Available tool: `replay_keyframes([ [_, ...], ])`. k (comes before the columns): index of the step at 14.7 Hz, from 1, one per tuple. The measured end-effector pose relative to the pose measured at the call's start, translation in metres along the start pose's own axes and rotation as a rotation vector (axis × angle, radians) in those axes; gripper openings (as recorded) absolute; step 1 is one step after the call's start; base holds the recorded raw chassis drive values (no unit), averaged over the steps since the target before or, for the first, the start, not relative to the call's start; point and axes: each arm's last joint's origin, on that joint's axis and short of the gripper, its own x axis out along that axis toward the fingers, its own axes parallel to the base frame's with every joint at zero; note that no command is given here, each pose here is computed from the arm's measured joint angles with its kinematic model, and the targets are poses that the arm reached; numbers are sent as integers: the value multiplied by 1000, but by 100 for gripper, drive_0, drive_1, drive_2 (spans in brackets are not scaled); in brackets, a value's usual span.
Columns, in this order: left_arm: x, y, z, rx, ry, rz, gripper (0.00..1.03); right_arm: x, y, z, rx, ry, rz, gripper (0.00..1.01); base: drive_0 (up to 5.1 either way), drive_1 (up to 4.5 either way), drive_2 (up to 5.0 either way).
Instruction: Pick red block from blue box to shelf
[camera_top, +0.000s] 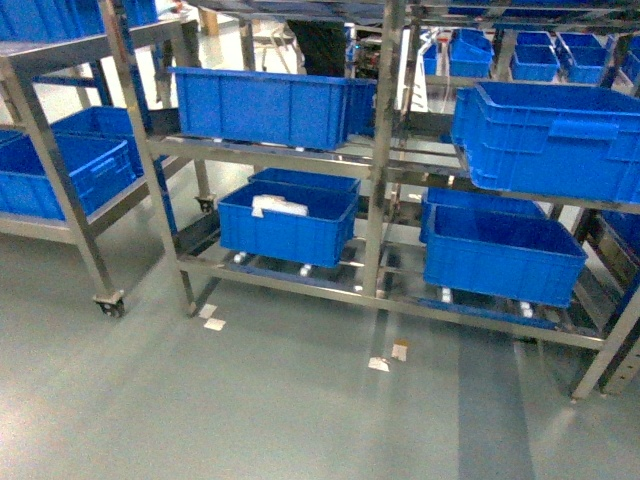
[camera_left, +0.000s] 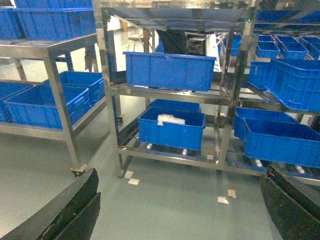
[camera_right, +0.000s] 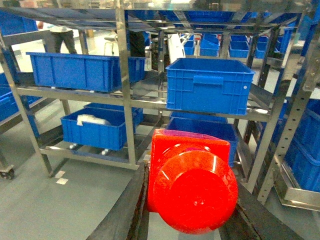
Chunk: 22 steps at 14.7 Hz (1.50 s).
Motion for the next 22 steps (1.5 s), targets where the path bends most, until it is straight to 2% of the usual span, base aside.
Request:
replay_keyframes([
  [10, 0, 0, 0, 0, 0, -2, 98, 0, 0, 0, 0, -1, 0, 29, -146, -146, -146],
  [15, 0, 0, 0, 0, 0, 0, 98, 0, 0, 0, 0, -1, 0, 29, 304, 179, -499],
  [22, 0, 0, 0, 0, 0, 0, 98, 0, 0, 0, 0, -2, 0, 29, 21, 452, -409],
])
